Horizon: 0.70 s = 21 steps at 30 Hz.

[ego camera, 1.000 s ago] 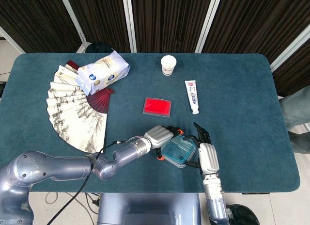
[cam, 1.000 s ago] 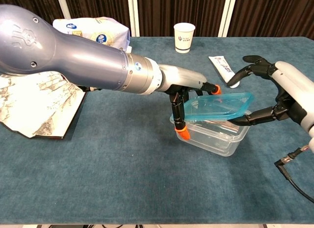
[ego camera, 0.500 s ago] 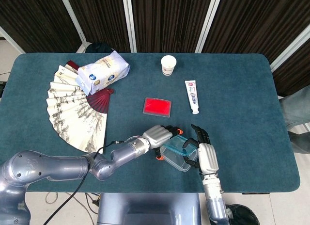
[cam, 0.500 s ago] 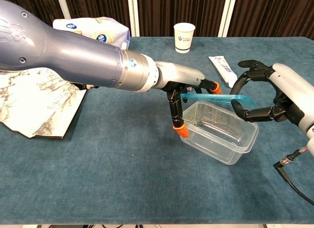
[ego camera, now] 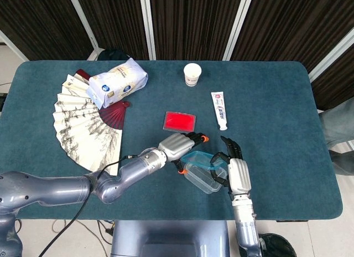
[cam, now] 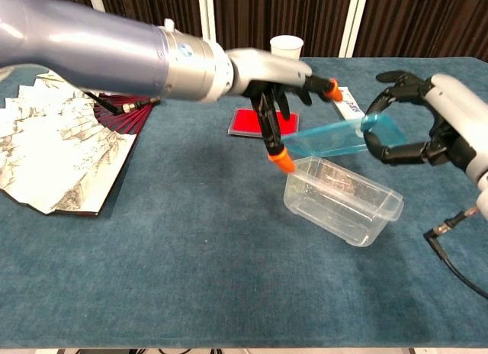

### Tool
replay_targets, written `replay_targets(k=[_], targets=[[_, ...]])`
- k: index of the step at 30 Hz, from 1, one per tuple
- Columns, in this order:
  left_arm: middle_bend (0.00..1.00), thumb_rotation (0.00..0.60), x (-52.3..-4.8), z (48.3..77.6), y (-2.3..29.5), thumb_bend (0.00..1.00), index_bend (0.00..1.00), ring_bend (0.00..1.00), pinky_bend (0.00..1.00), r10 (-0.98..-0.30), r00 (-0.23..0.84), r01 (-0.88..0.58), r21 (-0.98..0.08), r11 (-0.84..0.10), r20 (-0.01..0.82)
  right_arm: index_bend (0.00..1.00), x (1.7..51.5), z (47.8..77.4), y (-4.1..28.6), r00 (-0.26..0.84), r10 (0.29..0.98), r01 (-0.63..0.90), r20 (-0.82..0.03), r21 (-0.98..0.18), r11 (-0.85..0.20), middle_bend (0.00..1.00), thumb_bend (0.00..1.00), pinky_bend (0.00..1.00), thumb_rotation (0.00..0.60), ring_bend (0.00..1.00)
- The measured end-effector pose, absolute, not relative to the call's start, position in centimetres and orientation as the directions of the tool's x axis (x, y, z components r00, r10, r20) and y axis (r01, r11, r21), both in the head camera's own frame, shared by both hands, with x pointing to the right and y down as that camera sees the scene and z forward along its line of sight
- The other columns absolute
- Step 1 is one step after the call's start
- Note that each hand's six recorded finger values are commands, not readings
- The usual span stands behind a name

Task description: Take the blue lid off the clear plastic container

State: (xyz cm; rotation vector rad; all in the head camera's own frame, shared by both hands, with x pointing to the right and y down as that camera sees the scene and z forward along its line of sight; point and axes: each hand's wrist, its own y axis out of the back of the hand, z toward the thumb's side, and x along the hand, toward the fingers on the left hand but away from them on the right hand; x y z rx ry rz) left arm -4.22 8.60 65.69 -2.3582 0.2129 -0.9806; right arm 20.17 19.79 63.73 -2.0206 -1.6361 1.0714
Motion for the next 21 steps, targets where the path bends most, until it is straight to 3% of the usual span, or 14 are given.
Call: replay_targets(k=[7,21], targets=[[0.00,0.600,-6.8,64.0,5.5,0.00,0.00,0.04,0.20,-0.452,0.693,-0.038,-0.598,-0.801,0.562,0.61,20.9,62.2,16.9,0.014,0.959,0.703,-0.282,-0.679,-0.210,0.11,0.57,0.00,0.600,0.00],[0.00,0.600,-12.7,62.3,3.8,0.00,0.00,0.04,0.20,-0.544,0.642,-0.094,-0.649,-0.755,0.539,0.61,26.0,62.1,14.1,-0.086,0.959,0.593,-0.268,-0.788,-0.167,0.11,0.57,0.00,0.600,0.00]])
